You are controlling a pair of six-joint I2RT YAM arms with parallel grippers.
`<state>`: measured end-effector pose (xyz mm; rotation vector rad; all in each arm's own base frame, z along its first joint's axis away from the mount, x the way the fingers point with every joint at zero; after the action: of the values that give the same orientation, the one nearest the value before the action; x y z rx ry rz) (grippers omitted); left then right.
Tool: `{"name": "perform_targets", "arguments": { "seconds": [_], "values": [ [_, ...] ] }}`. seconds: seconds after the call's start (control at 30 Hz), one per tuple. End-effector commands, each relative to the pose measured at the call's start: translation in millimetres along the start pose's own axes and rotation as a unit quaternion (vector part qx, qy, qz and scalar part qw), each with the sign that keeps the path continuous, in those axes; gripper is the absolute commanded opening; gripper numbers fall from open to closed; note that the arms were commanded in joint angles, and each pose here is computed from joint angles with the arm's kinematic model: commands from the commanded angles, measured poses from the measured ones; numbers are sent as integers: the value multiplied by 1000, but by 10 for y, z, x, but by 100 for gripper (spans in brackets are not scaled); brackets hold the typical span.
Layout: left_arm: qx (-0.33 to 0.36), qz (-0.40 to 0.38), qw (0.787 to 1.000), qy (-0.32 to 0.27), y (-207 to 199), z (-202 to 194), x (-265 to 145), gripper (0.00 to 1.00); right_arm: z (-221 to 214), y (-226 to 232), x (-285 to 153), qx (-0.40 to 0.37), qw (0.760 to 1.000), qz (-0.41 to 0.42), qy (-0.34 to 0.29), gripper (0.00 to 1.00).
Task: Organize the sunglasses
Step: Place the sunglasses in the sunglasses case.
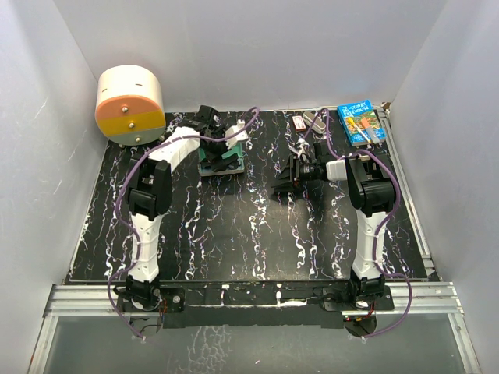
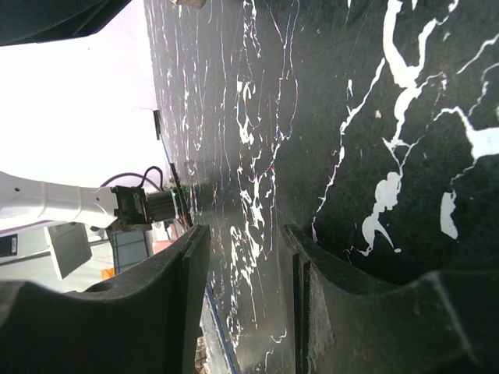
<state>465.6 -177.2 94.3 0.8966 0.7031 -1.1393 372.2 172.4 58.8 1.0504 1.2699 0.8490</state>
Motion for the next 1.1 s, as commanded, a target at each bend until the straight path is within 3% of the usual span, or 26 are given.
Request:
{"name": "perform_targets", "arguments": {
  "seconds": [0.0, 0.37, 0.63, 0.77, 0.9, 1.07],
  "values": [
    [-3, 21, 1000, -7, -73, 173, -288, 89, 134, 131, -14, -44, 999, 17, -15, 45],
    [-17, 126, 992, -1, -7, 298, -563, 89, 151, 192, 34, -46, 998, 16, -28, 45],
    [-5, 159, 987, 29, -189, 269, -501, 89, 151, 232, 291, -45, 999, 16, -24, 42],
    [-12, 167, 985, 36, -259, 237, -474, 89, 220, 340, 298, -47, 998, 24, -40, 31],
    [-20, 188, 981, 29, -246, 247, -537, 88, 368, 543, 283, -55, 996, 31, -60, 9],
    [-32, 212, 977, 4, -216, 355, -703, 88, 601, 857, 350, -78, 993, 51, -75, 9]
  ]
}}
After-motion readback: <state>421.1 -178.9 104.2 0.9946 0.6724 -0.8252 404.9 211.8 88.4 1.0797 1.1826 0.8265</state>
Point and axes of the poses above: each gripper's point midway between its finger pads, its own x axis out along the fingers, its own y axis along the line the jaws close on, z = x × y, the point moved 5 cm from there along -x, back along the fingers, and after that the axes turned 10 degrees about x, right-handed, at the moved point
